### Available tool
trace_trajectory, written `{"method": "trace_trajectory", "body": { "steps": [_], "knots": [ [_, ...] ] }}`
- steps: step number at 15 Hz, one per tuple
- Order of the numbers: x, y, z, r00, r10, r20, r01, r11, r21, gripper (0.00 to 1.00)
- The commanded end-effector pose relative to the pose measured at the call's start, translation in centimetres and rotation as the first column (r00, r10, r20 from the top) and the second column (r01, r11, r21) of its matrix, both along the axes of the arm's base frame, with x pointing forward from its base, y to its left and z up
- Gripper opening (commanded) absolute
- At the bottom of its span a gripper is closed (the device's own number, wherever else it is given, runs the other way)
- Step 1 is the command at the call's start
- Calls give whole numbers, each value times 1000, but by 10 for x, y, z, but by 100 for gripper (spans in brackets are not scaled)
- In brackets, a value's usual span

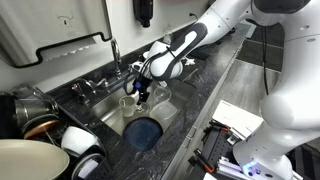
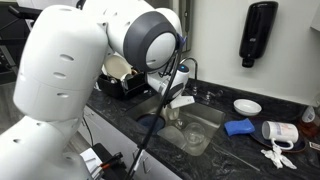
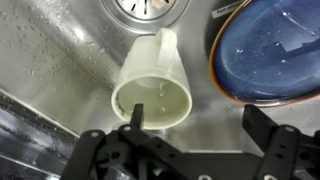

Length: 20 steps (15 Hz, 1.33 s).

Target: Pick the cup and put it on the counter

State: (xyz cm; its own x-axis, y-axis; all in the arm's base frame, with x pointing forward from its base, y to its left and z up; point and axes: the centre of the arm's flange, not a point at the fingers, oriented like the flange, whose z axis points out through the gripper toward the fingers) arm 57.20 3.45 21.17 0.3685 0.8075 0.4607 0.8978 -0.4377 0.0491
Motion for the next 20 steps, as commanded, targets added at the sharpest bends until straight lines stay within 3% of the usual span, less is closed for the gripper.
{"method": "trace_trajectory", "body": {
  "steps": [1, 6, 13, 20],
  "knots": [
    [-1, -24, 11, 994, -42, -98, 41, 999, -10, 100],
    [5, -26, 12, 980, -114, -164, 110, 993, -35, 100],
    [32, -5, -14, 970, -204, -133, 182, 971, -158, 100],
    [43, 16, -40, 966, -214, -147, 182, 961, -209, 100]
  ]
}}
